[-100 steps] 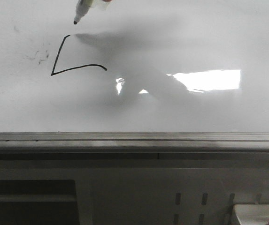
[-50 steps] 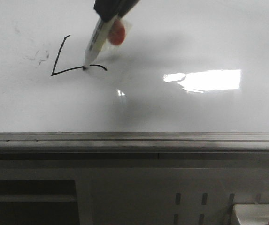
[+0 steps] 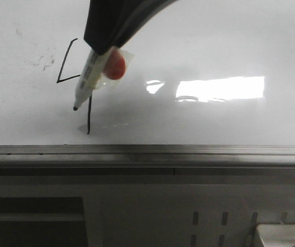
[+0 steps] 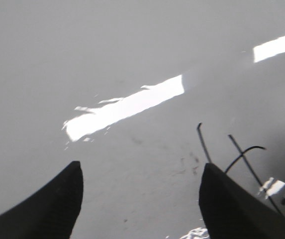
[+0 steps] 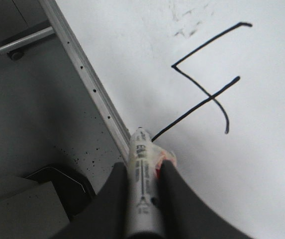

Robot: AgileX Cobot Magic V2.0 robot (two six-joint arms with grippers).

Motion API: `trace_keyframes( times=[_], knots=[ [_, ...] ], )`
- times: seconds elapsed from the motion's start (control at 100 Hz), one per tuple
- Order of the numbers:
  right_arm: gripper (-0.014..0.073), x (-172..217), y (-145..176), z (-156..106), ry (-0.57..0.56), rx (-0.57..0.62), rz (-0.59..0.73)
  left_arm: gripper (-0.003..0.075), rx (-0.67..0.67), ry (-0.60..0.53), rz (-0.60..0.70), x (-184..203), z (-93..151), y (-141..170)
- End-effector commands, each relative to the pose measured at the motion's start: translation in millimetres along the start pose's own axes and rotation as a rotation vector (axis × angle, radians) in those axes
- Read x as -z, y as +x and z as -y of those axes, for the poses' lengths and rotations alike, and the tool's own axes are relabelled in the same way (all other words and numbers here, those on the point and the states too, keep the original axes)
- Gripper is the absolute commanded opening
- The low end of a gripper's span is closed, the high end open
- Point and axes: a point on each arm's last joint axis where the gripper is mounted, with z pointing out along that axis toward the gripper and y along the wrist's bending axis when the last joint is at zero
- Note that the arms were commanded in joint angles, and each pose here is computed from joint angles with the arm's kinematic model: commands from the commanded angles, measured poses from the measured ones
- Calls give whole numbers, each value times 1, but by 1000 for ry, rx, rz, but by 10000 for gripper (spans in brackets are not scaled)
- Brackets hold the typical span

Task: Write number 4 on whiteboard

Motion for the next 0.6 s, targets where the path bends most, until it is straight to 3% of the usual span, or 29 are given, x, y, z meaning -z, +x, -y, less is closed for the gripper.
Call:
trace_keyframes(
  times=[0.0,0.09,0.26,0.38,0.59],
  knots=[
    [-62,26,-18,-4,11,25,114,459,-109,110,146,0,11,-20],
    [-62,27,-23,-12,-3,61,133,459,-194,246,140,-3,27,-18],
    [-62,27,-26,-29,-40,105,142,426,-235,483,87,-12,60,-7],
    [-62,28,-27,-38,-61,125,147,375,-199,514,19,-26,68,-1],
    [-62,28,-25,-45,-83,137,125,364,-142,497,-6,-49,71,-9]
  ],
)
